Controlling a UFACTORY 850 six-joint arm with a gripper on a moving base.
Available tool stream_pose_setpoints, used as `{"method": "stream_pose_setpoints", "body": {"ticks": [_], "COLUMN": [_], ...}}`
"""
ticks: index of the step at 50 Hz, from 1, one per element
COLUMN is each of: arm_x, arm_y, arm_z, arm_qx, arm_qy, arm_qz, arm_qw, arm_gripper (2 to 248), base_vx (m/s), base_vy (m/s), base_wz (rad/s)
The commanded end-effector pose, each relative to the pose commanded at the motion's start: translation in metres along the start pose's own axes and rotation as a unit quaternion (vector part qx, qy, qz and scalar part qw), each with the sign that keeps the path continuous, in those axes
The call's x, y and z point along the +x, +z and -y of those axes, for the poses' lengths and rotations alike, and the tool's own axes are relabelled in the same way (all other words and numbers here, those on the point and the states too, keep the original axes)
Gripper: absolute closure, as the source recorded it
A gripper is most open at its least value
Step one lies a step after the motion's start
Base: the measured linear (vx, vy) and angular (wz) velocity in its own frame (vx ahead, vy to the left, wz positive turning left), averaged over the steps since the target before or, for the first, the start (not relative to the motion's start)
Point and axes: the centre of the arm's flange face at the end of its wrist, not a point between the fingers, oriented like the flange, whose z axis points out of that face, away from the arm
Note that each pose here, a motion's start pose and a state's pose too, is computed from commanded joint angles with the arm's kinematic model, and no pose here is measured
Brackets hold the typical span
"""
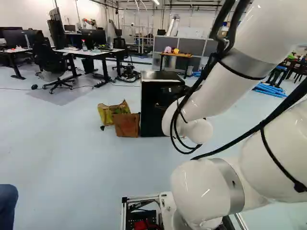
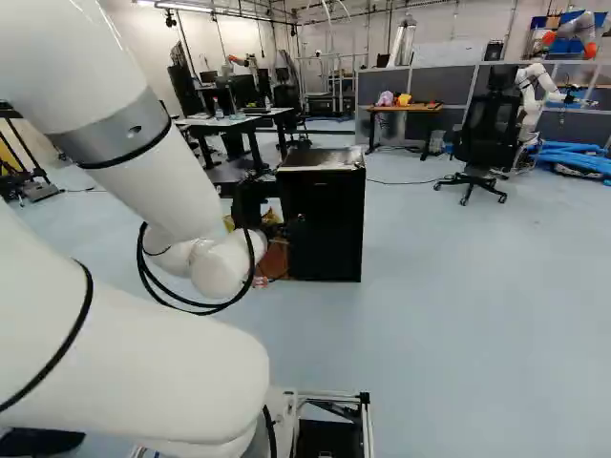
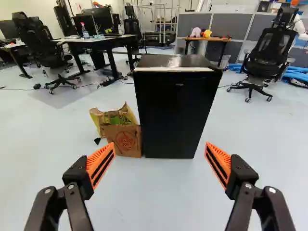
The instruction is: Grab a drink from the fridge
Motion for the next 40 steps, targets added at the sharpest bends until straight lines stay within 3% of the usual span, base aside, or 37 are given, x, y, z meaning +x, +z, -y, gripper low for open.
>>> {"method": "stream_pose_setpoints", "body": {"ticks": [25,40], "arm_x": [0.0000,0.0000], "arm_y": [0.0000,0.0000], "arm_z": [0.0000,0.0000], "arm_qx": [0.000,0.000], "arm_qy": [0.000,0.000], "arm_qz": [0.000,0.000], "arm_qw": [1.0000,1.0000], "arm_gripper": [3,3], "base_vx": [0.138,0.135], "base_vy": [0.071,0.024], "base_wz": [-0.021,-0.137]}}
